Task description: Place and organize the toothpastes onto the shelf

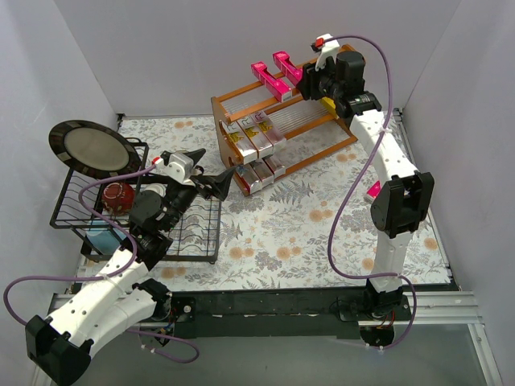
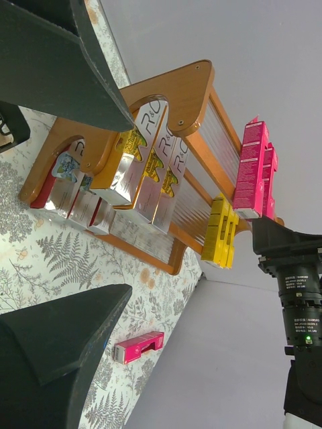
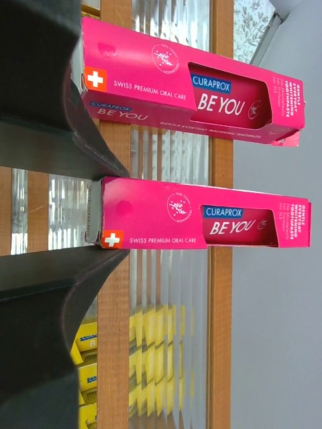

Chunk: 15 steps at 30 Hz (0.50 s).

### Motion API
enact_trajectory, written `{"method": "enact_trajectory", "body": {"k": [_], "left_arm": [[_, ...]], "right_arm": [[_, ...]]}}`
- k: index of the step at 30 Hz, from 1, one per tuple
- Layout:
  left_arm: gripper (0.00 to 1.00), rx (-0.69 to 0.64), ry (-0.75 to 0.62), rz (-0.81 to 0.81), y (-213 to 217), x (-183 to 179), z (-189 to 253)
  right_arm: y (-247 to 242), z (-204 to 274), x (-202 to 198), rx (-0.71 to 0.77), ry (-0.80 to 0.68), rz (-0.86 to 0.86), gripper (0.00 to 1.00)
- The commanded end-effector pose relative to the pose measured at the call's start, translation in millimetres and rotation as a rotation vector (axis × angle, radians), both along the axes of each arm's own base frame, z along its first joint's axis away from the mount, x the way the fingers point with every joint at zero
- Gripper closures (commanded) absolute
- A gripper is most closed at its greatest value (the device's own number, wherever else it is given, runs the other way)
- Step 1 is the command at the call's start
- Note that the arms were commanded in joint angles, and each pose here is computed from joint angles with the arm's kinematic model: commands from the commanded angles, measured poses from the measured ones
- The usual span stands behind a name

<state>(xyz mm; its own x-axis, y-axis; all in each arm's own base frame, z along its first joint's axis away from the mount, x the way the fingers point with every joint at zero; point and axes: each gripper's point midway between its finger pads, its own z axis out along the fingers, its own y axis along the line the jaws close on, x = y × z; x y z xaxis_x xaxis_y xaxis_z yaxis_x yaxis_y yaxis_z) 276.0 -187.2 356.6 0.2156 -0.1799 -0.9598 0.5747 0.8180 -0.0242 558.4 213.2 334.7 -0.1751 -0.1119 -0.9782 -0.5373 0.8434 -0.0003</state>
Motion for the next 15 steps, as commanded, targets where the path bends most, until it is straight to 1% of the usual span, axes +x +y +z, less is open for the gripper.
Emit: {"method": "enact_trajectory", "body": {"k": [1, 2, 8, 9, 11, 12, 14, 15], "left_arm": [[0.02, 0.001, -0.024, 0.006, 3, -4, 8], [0.02, 0.002, -0.023, 0.004, 3, -4, 7], [0.02, -0.003, -0.029, 0.004, 3, -5, 10], [0.02, -0.004, -0.030, 0.001, 3, -6, 11], [0.02, -0.009, -0.034, -0.002, 4, -7, 13], [0.02, -0.013, -0.037, -0.005, 4, -9, 15], [0.02, -0.021, -0.046, -0.007, 5, -11, 18], [0.02, -0.024, -0.048, -0.009, 5, -12, 19]], "right_arm": [[0, 35, -8, 0.048, -0.081, 0.005, 0.45], [-1, 35, -9, 0.049, -0.078, 0.000, 0.43], [-18, 67, -18, 0.077, -0.138, -0.086, 0.34], [-22, 74, -24, 0.085, -0.152, -0.100, 0.30], [-34, 79, -29, 0.084, -0.170, -0.159, 0.28], [-41, 81, -39, 0.103, -0.167, -0.185, 0.25], [-63, 81, -43, 0.111, -0.177, -0.301, 0.22], [-80, 95, -55, 0.121, -0.206, -0.371, 0.19]]}}
